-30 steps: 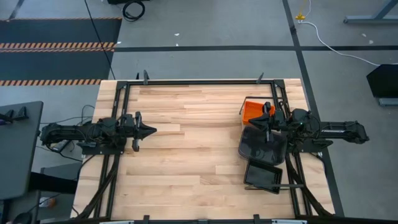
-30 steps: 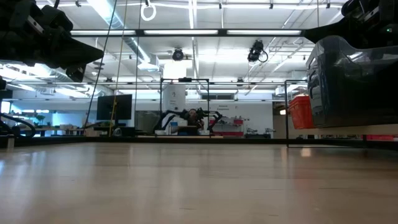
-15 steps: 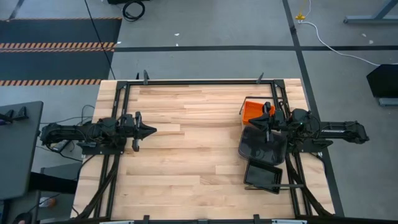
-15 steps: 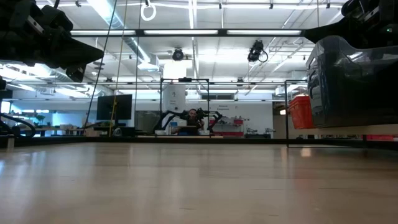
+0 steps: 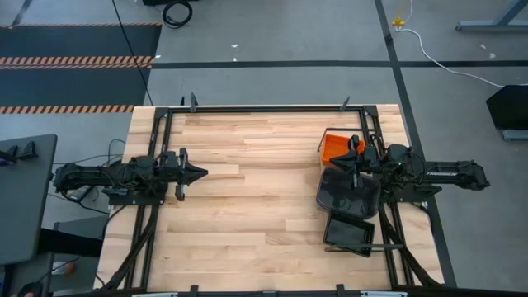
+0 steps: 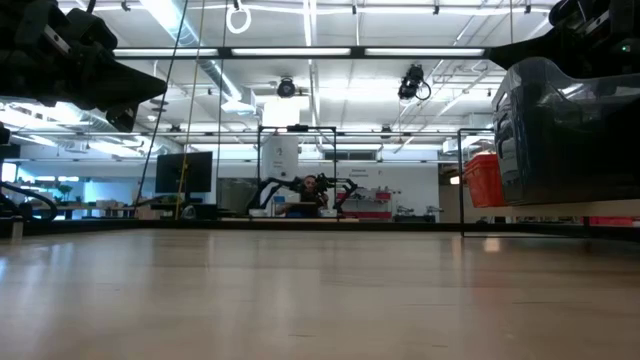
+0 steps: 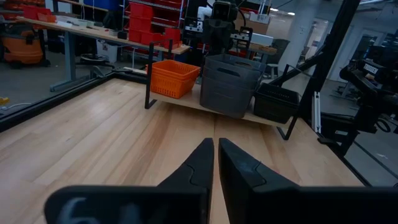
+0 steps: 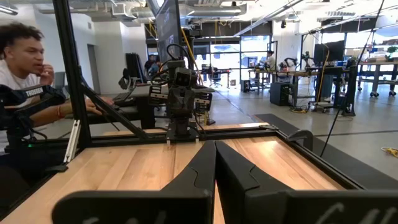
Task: Stack baskets on shelf by color
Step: Return to Home Position
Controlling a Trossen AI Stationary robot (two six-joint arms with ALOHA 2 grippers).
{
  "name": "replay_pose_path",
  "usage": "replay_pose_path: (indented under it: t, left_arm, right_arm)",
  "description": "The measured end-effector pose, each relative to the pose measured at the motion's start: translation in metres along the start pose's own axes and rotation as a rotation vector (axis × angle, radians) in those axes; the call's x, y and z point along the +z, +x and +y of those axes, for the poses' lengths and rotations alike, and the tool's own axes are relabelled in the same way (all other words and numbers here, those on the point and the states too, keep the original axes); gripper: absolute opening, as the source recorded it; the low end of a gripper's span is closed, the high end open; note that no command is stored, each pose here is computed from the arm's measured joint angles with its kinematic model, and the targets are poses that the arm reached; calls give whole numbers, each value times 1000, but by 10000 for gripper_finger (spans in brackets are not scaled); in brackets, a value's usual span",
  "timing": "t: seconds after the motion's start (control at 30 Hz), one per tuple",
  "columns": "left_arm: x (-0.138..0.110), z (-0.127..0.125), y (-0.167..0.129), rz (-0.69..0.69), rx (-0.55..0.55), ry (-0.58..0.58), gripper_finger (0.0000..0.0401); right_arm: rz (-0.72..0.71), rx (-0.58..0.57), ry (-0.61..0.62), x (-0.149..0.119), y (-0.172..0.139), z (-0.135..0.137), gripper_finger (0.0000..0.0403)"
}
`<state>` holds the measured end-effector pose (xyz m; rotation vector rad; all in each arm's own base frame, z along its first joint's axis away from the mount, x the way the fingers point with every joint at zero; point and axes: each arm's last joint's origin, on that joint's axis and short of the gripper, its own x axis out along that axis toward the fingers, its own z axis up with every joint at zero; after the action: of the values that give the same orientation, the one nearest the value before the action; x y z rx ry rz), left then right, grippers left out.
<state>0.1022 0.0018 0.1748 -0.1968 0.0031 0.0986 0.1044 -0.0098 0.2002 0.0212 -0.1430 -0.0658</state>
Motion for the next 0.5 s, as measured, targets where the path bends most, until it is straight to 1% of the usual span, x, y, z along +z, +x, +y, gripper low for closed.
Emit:
replay_pose_path:
  t: [0.27,0.5]
  left_arm:
    - [0,0,0,0,0,0,23]
    - [0,0,0,0,-1,1,32]
  right_arm:
    - [0,0,0,0,0,0,16]
    - [0,0,0,0,0,0,16]
